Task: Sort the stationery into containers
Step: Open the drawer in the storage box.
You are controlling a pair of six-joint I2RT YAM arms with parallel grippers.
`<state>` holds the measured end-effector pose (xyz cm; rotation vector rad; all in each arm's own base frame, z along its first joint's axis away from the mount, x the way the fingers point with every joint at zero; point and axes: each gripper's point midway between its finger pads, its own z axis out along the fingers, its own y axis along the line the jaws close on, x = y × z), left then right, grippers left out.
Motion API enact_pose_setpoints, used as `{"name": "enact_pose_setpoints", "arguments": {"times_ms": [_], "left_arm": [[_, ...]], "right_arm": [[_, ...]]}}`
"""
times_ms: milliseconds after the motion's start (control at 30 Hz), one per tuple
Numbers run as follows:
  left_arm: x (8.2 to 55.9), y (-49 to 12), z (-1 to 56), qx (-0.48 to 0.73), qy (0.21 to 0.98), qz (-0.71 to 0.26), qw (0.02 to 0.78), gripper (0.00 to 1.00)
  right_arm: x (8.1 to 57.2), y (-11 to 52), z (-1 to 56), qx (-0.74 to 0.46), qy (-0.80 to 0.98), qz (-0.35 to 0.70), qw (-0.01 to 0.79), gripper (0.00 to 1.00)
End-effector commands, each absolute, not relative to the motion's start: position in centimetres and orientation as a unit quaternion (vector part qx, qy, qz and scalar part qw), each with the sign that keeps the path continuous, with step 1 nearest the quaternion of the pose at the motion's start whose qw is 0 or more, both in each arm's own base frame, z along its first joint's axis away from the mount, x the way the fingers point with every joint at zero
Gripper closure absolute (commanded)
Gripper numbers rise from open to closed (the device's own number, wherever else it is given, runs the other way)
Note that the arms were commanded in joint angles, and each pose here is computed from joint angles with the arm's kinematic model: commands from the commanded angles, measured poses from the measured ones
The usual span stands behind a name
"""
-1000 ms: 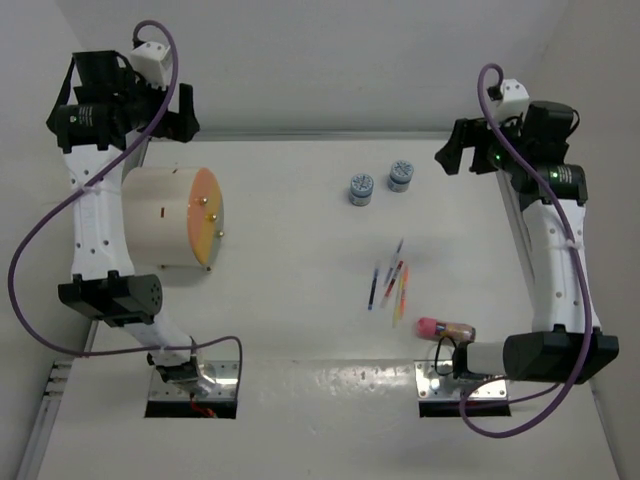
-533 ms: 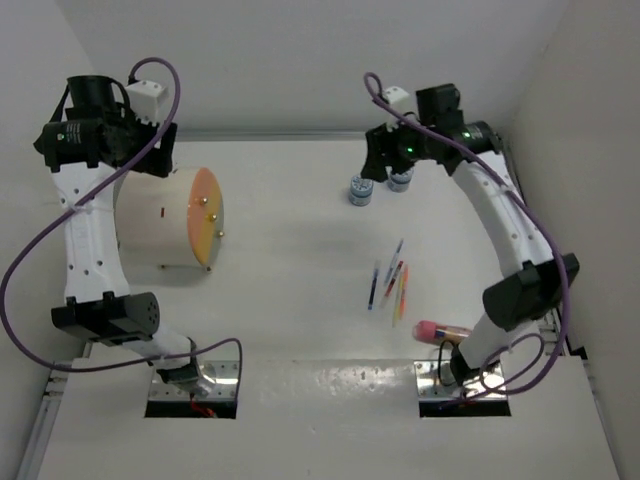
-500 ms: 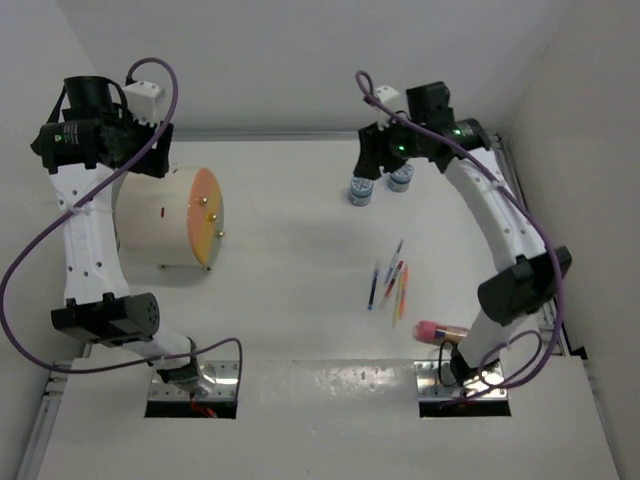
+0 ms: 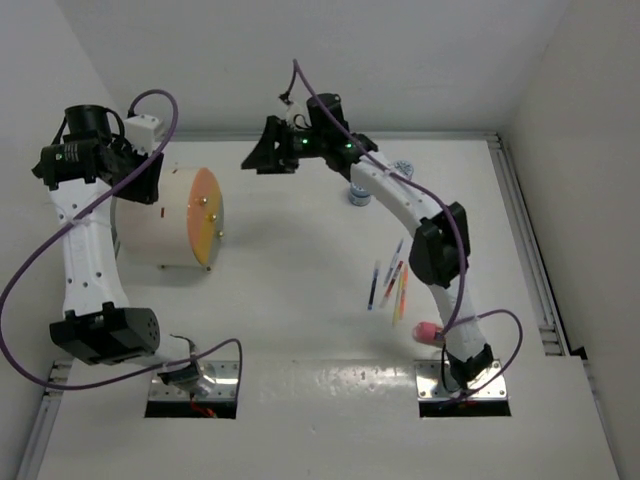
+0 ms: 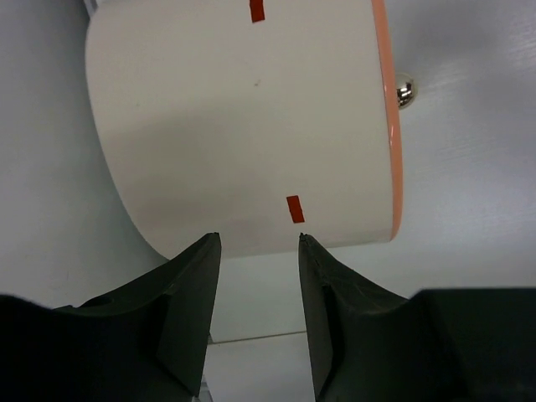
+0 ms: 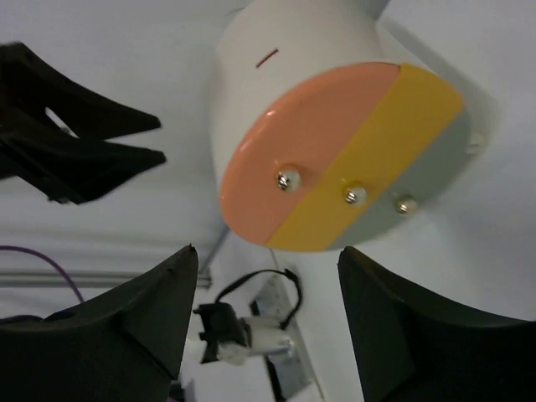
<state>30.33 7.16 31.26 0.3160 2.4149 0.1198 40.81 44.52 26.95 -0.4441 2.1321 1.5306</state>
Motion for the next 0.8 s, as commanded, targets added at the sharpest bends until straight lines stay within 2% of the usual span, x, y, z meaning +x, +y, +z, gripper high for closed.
{"name": "enact_pose_setpoints", "arguments": {"times_ms": [0, 200, 367, 567, 767], "left_arm": [[30.7, 7.6, 30.6, 0.128, 0.927, 0.046, 0.348, 0.52], [31.4, 7.9, 28.7, 0.127, 0.933, 0.039, 0.334, 0.60], [32.0, 8.2, 26.9, 0.120, 0.940, 0.034, 0.317, 0.67], [33.1, 8.0, 26.0, 0.117, 0.944, 0.020, 0.309, 0.73], [33.7, 7.2, 25.7, 0.127, 0.943, 0.016, 0.308, 0.77]], "right_arm": [[40.1, 48.4, 33.5, -0.136, 0.703, 0.658, 0.234, 0.32], [37.3, 53.3, 31.8, -0.131, 0.690, 0.690, 0.177, 0.32], [36.2, 54.7, 29.3, -0.102, 0.709, 0.686, 0.129, 0.47], [34.8, 55.0, 25.0, -0.077, 0.729, 0.676, 0.071, 0.47], [34.9, 54.7, 23.2, -0.071, 0.736, 0.671, 0.057, 0.46]]}}
